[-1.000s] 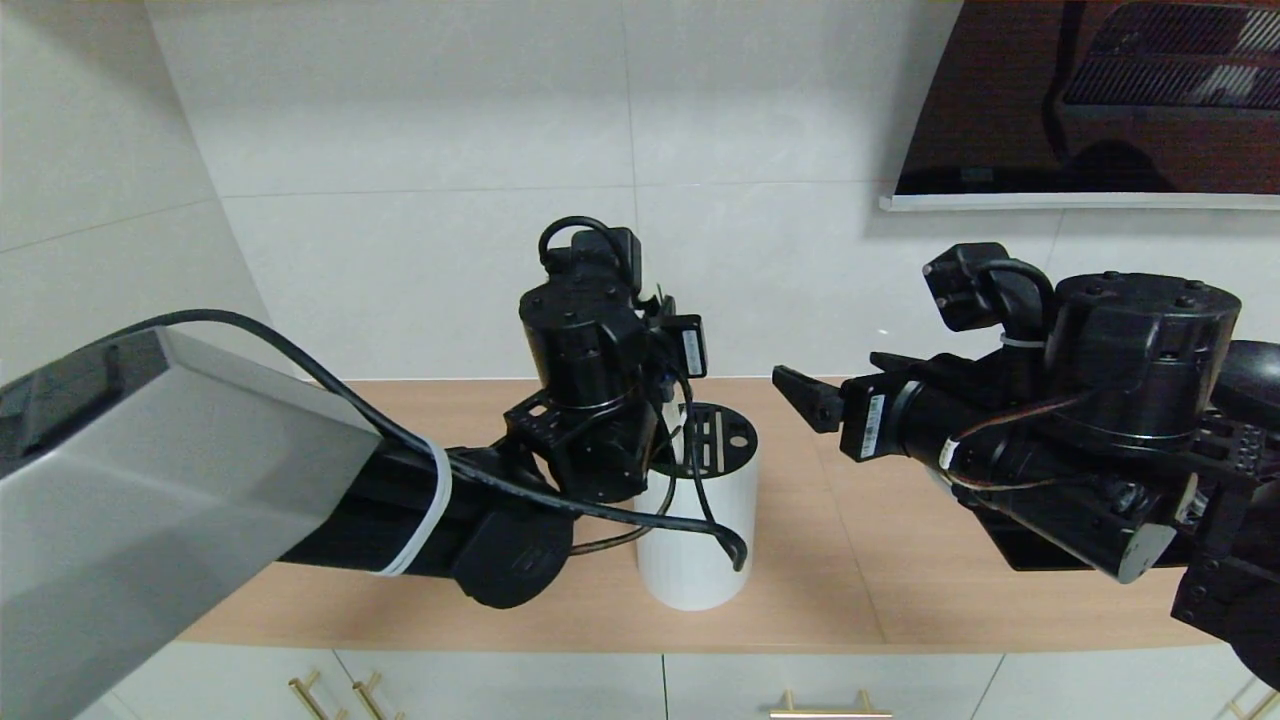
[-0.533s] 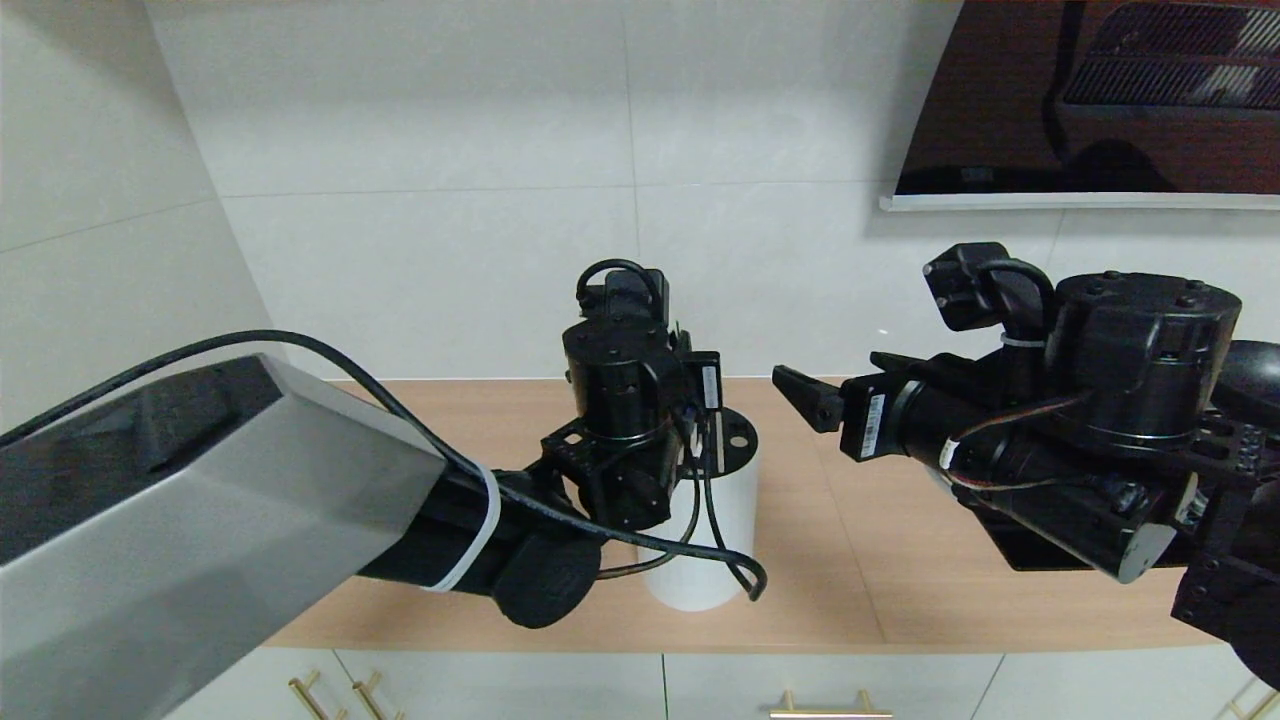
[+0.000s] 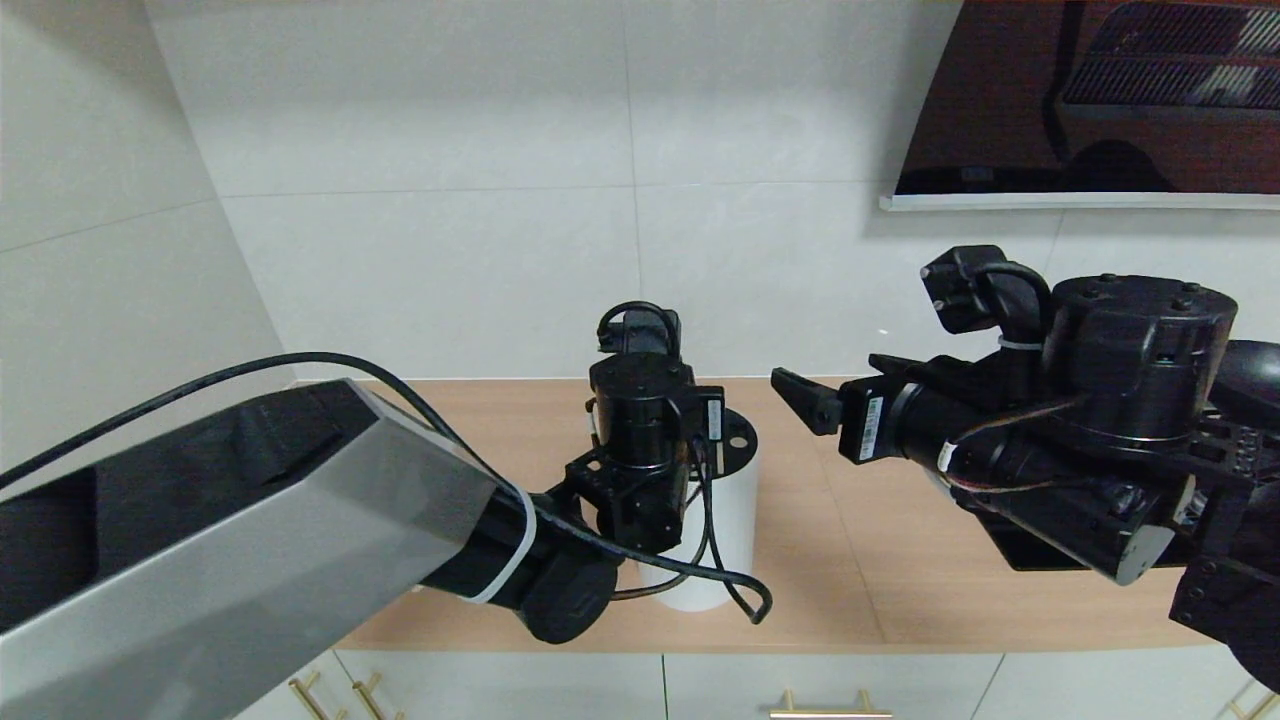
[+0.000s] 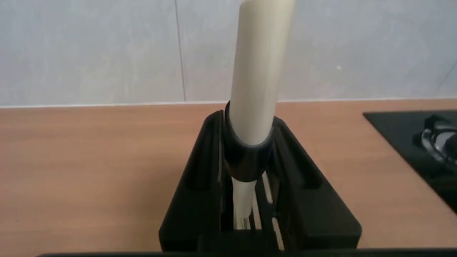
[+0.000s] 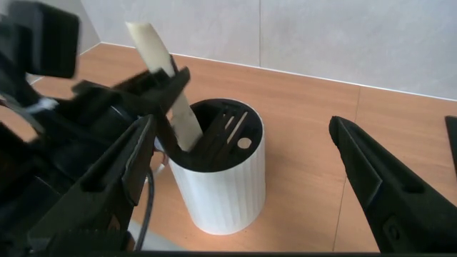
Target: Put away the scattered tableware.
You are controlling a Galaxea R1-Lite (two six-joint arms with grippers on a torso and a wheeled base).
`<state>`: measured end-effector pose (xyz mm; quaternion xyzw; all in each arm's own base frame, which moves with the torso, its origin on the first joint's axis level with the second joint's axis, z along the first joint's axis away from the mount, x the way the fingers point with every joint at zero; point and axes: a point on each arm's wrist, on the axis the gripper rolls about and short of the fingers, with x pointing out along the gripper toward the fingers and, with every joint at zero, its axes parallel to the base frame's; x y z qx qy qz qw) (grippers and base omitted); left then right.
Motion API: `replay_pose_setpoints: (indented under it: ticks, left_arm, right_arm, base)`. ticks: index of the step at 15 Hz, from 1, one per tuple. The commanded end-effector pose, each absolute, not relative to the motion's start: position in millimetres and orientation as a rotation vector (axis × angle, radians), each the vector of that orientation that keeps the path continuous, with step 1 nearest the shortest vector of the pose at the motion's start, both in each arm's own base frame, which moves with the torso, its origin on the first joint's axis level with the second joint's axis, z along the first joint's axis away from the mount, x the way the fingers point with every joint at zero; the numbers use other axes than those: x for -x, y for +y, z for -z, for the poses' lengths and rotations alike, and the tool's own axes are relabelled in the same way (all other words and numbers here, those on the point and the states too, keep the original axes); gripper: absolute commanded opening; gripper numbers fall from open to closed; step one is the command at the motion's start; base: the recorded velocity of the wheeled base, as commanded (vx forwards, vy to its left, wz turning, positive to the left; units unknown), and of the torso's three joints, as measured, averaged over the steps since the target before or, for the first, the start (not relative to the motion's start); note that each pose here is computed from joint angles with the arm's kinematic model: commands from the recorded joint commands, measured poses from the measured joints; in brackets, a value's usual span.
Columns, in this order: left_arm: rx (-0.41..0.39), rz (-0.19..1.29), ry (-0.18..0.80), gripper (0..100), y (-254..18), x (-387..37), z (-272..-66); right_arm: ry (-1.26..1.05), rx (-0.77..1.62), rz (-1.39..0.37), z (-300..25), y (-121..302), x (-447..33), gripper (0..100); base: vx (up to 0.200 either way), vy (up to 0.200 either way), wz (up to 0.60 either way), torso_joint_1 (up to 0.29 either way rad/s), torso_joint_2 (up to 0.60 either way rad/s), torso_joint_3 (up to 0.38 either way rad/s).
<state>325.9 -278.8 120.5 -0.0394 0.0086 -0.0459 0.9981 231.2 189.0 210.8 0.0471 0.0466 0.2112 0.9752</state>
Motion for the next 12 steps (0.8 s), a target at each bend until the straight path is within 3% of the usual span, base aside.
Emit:
replay_pose_setpoints:
  ticks: [1,5,10,11,12]
  left_arm:
    - [0.062,0.090,0.038,0,-278.9,-326.0,-111.2]
    - [0.052,0.096,0.070,0,-280.1,-322.4,-99.0]
    - [0.053,0.096,0.069,0,-280.2,-322.5,-99.4]
    - [0.054,0.096,0.068,100,-280.2,-322.5,-99.5]
    - [0.054,0.096,0.068,100,-280.2,-322.5,-99.5]
  right_arm:
    - [0.095,-0.094,-0.426,-210.4,189.2,-231.5,100]
    - [0.094,-0.095,-0.426,-210.6,189.2,-231.5,100]
    - [0.091,-0.098,-0.426,-210.9,189.2,-231.5,100]
    - [0.090,-0.099,-0.426,-211.3,189.0,-231.3,100]
    - [0.090,-0.099,-0.426,-211.3,189.0,-231.3,100]
  base:
    - [0.000,0.000,0.00,0.000,0.00,0.000]
    - [0.000,0.000,0.00,0.000,0.00,0.000]
    - [0.000,0.000,0.00,0.000,0.00,0.000]
    - [0.000,0.000,0.00,0.000,0.00,0.000]
    - [0.000,0.000,0.00,0.000,0.00,0.000]
